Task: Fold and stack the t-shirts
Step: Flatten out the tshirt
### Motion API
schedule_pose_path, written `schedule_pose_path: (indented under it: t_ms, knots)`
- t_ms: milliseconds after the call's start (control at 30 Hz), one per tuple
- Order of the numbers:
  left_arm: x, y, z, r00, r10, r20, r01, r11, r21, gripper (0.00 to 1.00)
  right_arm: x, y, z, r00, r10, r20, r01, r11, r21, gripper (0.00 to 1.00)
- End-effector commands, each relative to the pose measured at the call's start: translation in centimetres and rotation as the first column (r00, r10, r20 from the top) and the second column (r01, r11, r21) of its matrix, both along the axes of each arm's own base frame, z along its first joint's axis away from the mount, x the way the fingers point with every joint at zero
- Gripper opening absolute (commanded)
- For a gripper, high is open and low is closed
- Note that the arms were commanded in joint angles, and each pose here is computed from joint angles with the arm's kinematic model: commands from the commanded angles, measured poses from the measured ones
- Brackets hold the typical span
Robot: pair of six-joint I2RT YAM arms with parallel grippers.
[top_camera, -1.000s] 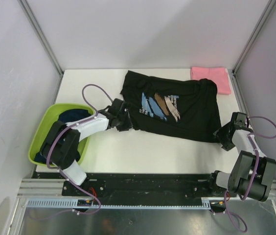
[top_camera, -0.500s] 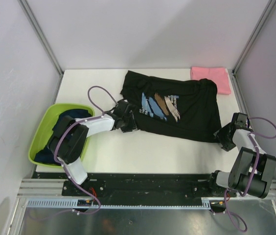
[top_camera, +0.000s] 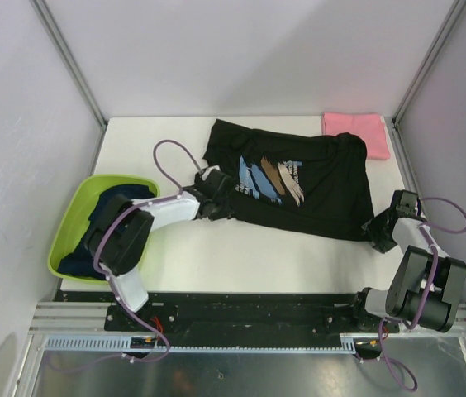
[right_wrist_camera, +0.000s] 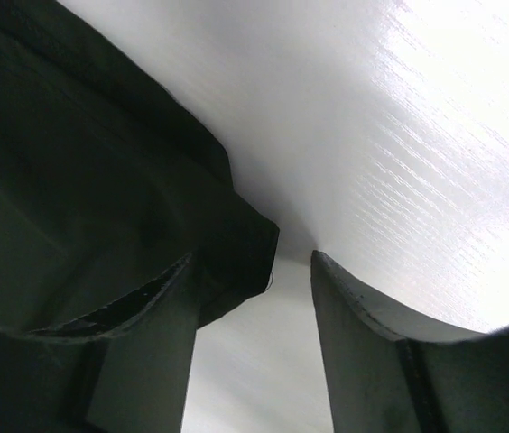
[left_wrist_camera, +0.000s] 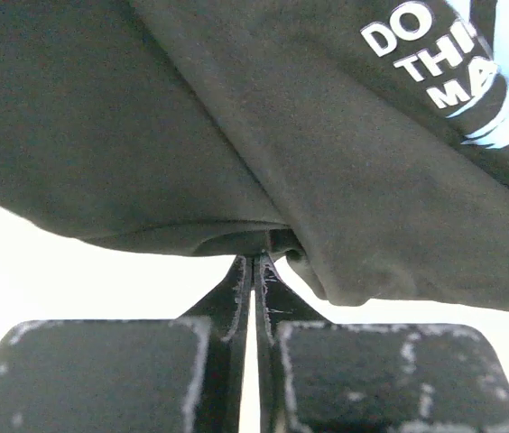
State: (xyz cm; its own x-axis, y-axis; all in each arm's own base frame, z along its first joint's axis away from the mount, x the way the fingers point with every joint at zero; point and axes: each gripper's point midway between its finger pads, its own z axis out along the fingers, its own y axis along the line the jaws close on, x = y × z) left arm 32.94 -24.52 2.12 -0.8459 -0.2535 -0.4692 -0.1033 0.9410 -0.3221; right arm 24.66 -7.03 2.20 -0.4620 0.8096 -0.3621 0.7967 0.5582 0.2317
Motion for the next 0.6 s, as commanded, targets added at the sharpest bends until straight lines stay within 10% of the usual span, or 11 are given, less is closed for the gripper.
schedule_pose_path:
  t_ms: [0,567]
  knots:
    - [0.9,2.0,6.3,0.988,0.020,0.154,-0.028,0.998,0.050,0.00,0.2,-0.1,-0.8,1.000,0.009,-0.006,-0.009,1.000,-0.003,0.52]
    - [-4.3,11.9,14.0,0.967,0.070,0.246,-0.091,0.993,0.072,0.00,0.4,-0.3,-0.6,1.000,0.005,0.001,-0.005,1.000,-0.010,0.05]
